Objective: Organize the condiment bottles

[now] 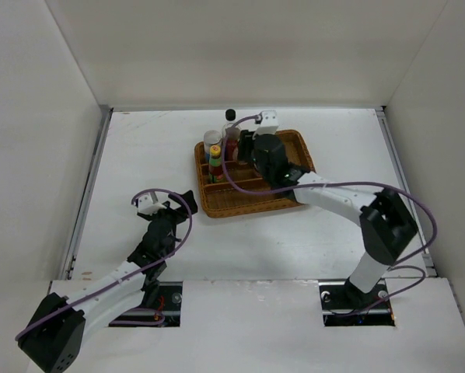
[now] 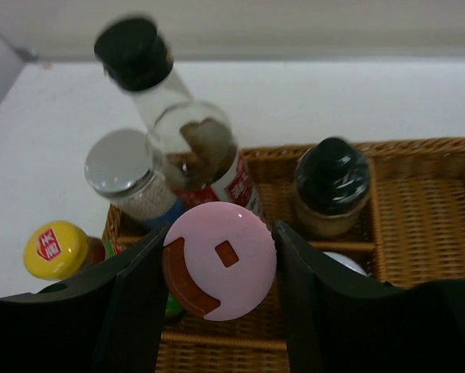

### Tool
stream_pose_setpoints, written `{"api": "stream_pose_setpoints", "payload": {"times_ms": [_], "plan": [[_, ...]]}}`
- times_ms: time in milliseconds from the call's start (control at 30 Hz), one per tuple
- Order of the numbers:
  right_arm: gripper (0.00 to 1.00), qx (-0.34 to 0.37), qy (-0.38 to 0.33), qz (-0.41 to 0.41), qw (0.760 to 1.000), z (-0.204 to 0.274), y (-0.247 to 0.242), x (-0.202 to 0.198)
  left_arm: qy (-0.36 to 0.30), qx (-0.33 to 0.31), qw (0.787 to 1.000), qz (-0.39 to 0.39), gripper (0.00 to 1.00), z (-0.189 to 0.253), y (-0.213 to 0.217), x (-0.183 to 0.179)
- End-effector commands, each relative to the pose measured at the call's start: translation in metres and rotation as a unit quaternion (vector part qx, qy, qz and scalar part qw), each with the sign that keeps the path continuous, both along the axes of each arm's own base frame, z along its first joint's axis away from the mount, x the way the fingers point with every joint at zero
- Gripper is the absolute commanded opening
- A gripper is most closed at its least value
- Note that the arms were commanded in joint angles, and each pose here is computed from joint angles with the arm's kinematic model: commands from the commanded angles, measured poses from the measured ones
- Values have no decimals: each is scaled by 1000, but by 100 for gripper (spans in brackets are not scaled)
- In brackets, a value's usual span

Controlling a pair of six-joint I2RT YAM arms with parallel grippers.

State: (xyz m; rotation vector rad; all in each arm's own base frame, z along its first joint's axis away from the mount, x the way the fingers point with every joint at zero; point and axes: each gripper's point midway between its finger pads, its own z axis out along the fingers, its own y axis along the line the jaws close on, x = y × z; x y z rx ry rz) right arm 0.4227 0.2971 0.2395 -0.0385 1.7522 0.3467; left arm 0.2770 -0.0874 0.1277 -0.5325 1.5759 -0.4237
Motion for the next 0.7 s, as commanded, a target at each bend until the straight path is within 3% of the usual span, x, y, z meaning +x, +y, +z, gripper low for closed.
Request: {"api": "stream_pose_setpoints", "payload": {"times_ms": [0,267,667], "plan": [[46,11,-15,32,999,9,32,4,-3,-3,1000,2,100,-6,4,-2],[45,-30,30,45,998,-50,51,-4,0,0,1000,2,100,-7,4,-1],[54,-53,81,39,994,-108,40,-3,1,1,1000,7,100,-7,5,0]]}}
